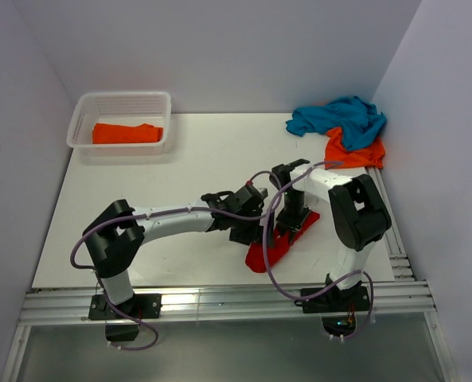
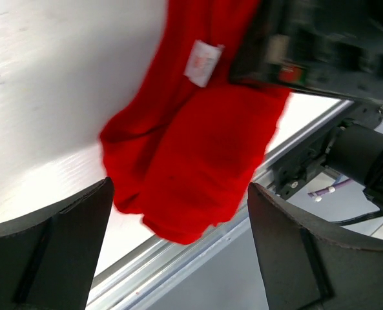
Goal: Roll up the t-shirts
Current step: Roll the tshirt
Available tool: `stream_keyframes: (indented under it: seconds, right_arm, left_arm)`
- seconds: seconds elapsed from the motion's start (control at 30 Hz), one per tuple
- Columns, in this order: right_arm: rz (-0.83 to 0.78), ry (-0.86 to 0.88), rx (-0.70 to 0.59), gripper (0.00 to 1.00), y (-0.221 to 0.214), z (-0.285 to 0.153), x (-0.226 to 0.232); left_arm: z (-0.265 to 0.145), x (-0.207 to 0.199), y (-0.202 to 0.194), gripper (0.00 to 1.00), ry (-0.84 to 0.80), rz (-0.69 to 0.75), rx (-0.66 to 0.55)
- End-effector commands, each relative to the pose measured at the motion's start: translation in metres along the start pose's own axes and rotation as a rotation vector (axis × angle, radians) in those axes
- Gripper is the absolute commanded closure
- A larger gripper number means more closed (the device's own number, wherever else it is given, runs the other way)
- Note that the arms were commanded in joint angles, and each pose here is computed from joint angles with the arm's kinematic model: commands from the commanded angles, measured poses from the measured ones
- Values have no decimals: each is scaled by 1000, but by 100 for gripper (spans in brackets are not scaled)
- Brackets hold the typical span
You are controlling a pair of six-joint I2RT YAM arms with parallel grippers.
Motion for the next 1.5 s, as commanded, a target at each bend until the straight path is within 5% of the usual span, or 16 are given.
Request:
stream_keyframes:
  seconds: [0.0, 0.17, 0.5, 0.73, 0.83, 0.93, 0.97, 1.0, 1.13, 1.47]
  right_arm:
    - [-11, 4, -17, 100, 3, -3, 8]
    - [-19, 7, -7, 100, 4, -4, 11]
    - [-25, 15, 13, 100, 4, -3, 19]
    - [-35, 25, 3, 100, 8, -10, 27]
    - [-40, 33, -3, 100, 9, -14, 30]
    - [-53, 27, -3, 100, 12, -15, 33]
    - [-54, 15, -2, 100, 13, -14, 32]
    - [-59, 11, -6, 97, 15, -15, 34]
    - [-64, -26, -72, 51, 26, -18, 28]
    - [-24, -48, -120, 49, 58, -19, 8]
  left_arm:
    - [-5, -32, 17, 11, -94, 84, -106]
    - [-9, -49, 8, 11, -157, 154, -107]
    - [29, -34, -17, 14, 7, 188, 6]
    - [45, -10, -39, 26, 130, 181, 85]
    - [53, 2, -50, 45, 164, 162, 132]
    - [55, 7, -60, 76, 157, 146, 166]
    - [55, 10, -62, 97, 163, 142, 176]
    - [55, 11, -64, 100, 165, 137, 182]
    - [54, 15, -69, 100, 166, 133, 206]
    - [57, 17, -73, 100, 151, 128, 234]
Point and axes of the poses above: each gripper's point midway between its finger pads, its own z axis out along the fingers, its own x axis along the line the jaws close on, y = z × x, the point moved 5 cm from there along -z, back along the fingers, and after that the axes turned 4 degrees about z, right-handed, at the moved point
